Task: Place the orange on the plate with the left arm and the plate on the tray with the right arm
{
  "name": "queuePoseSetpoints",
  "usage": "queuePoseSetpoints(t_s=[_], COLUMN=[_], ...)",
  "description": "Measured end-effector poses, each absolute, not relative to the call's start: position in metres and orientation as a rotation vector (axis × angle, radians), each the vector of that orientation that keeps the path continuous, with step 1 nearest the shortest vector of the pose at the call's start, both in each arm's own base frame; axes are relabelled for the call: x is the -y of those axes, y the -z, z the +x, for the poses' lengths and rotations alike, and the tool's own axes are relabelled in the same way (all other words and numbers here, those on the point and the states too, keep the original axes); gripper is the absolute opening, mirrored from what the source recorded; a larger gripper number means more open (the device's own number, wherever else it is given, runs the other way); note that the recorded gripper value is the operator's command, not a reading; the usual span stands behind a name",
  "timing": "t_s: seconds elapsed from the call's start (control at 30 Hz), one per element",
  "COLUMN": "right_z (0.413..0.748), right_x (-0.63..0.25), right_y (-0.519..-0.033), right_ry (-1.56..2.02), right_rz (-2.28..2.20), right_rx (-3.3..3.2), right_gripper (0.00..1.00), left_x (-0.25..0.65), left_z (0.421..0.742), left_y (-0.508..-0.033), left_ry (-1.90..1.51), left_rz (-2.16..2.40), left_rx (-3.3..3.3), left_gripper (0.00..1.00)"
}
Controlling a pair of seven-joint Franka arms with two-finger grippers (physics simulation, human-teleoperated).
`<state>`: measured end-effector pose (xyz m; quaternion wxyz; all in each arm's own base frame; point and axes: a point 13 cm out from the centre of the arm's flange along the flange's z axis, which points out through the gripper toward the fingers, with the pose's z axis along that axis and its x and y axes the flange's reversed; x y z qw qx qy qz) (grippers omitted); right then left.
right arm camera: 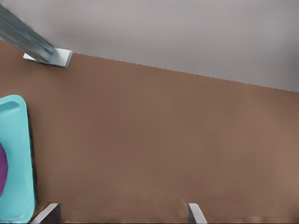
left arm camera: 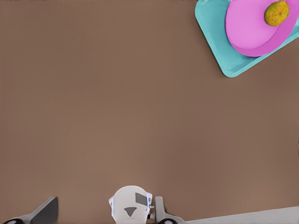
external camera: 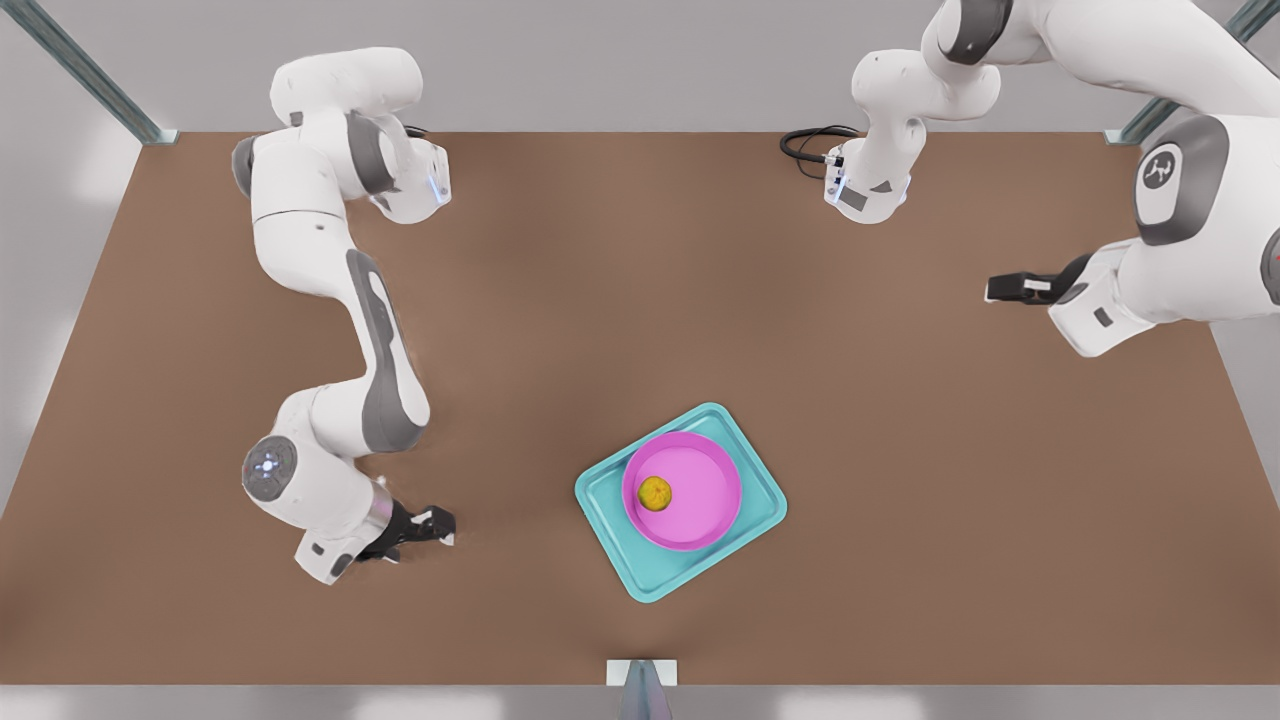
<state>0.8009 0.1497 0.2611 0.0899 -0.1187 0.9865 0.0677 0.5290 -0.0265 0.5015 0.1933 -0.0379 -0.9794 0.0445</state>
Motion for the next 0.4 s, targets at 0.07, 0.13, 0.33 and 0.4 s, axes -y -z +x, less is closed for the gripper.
queuePoseSetpoints(t_s=[0.07, 0.13, 0.33, 0.4], right_z=[0.779, 0.707, 0.556, 0.544], right_x=[-0.066, -0.023, 0.062, 0.069], right_y=[-0.367, -0.492, -0.546, -0.544], right_ry=[0.061, 0.176, 0.258, 0.268], right_rz=[-0.34, -0.319, -0.213, -0.207], right_rx=[-2.943, -2.939, -3.14, -3.179], right_gripper=[1.0, 1.0, 1.0, 1.0], left_x=[0.029, 0.032, 0.037, 0.037], left_z=[0.534, 0.536, 0.545, 0.546], left_y=[-0.499, -0.496, -0.486, -0.486], left_ry=[-0.13, -0.129, -0.128, -0.129], left_rz=[-0.112, -0.121, -0.132, -0.133], left_rx=[2.76, 2.766, 2.768, 2.771], left_gripper=[1.0, 1.0, 1.0, 1.0])
